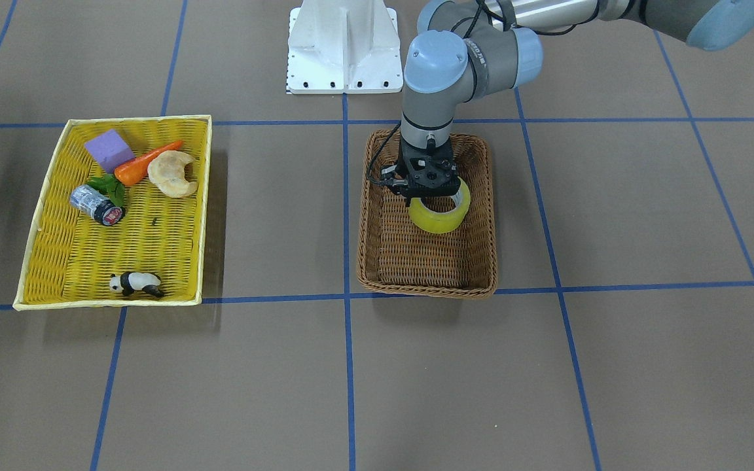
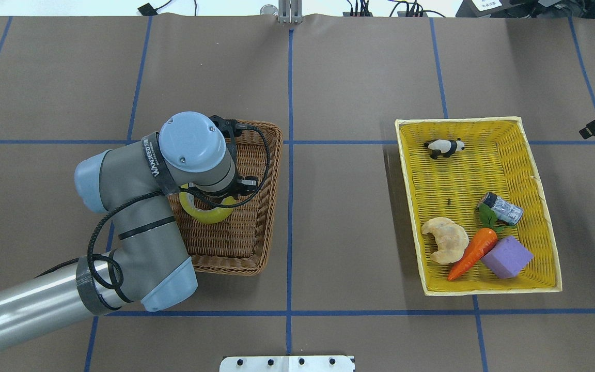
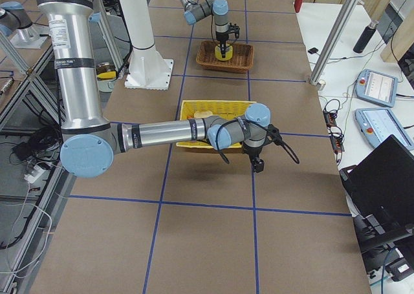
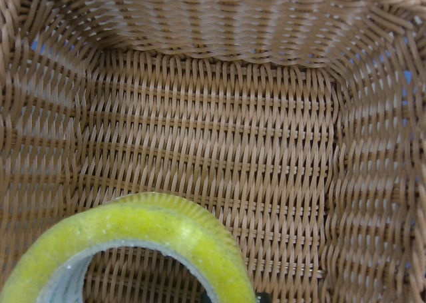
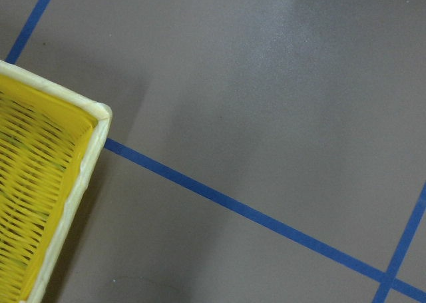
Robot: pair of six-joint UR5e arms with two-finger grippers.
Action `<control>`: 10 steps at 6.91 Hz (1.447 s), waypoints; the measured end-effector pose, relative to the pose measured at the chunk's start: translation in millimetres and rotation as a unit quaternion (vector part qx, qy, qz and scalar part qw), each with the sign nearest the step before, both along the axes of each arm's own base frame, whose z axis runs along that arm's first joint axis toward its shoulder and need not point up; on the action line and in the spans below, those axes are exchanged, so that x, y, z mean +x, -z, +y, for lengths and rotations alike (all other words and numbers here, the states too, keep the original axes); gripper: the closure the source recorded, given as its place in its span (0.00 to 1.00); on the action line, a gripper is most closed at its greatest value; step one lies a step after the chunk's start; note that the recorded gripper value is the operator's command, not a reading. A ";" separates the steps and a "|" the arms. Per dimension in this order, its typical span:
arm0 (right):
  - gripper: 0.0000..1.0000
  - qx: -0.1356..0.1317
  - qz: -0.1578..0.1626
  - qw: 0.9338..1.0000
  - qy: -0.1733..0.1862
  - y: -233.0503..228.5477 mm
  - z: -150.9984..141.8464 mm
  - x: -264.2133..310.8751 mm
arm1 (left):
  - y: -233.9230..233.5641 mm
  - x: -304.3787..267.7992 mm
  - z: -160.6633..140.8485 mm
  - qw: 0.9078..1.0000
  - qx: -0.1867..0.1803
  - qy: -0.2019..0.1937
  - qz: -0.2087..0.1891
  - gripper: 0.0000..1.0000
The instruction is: Move tape to another basket
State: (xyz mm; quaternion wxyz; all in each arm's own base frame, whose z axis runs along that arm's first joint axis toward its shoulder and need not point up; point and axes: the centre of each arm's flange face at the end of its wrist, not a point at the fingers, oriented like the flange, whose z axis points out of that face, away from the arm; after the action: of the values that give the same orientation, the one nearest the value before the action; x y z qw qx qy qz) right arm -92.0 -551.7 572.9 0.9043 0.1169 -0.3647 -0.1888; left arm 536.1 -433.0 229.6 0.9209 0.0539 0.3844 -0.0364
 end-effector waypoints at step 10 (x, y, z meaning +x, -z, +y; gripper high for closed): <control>0.00 -0.008 -0.001 1.000 -0.001 15.2 2.6 1.2 | 14.7 -78.8 -29.8 0.997 0.071 -0.015 0.002 0.02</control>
State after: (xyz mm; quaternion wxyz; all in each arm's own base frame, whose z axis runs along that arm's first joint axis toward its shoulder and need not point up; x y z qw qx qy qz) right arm -90.8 -549.1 557.6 0.9052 0.1098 -0.3666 -0.1850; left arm 457.3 -462.8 215.0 0.9142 0.1135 0.3890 0.0049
